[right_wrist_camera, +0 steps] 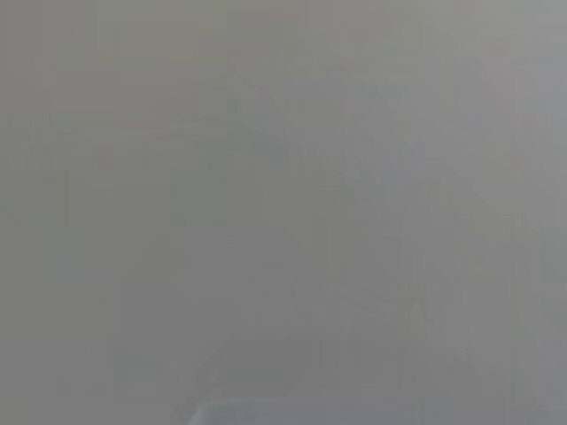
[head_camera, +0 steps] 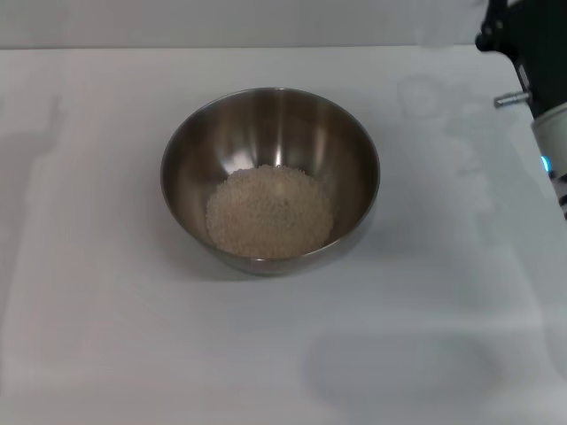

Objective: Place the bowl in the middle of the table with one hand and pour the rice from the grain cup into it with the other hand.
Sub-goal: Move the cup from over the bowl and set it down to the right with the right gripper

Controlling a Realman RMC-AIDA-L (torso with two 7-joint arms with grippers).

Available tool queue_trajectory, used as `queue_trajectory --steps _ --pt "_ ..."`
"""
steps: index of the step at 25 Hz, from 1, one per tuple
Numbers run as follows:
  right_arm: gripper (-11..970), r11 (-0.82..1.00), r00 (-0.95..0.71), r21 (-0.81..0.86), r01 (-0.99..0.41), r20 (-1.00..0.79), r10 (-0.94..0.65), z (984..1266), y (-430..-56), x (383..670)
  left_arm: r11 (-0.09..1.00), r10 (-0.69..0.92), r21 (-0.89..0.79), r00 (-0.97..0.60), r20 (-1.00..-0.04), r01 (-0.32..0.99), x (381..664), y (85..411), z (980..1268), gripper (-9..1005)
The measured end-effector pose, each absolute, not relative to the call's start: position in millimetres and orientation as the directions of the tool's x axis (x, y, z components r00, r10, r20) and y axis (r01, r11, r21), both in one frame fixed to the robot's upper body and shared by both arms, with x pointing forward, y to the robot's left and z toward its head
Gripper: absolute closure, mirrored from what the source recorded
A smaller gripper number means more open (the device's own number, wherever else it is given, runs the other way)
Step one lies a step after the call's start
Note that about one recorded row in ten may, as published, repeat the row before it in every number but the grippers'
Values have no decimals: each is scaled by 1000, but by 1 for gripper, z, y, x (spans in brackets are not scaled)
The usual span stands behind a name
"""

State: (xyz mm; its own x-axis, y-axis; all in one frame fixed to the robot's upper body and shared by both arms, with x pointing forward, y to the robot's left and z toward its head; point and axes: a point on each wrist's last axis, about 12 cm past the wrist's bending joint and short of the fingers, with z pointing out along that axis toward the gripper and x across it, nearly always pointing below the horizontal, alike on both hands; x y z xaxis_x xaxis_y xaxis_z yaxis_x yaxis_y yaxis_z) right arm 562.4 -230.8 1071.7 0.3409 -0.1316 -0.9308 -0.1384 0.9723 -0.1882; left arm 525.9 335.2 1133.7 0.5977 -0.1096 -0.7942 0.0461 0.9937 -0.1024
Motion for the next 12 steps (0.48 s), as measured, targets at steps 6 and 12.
queue_trajectory --steps 6,12 --pt "946 978 162 -111 -176 -983 -82 1051 -237 567 994 -109 -101 600 -793 47 526 336 1134 190" --pt "947 970 28 -128 -209 -992 -125 1037 -233 574 994 -111 -101 602 -791 50 526 335 1134 190"
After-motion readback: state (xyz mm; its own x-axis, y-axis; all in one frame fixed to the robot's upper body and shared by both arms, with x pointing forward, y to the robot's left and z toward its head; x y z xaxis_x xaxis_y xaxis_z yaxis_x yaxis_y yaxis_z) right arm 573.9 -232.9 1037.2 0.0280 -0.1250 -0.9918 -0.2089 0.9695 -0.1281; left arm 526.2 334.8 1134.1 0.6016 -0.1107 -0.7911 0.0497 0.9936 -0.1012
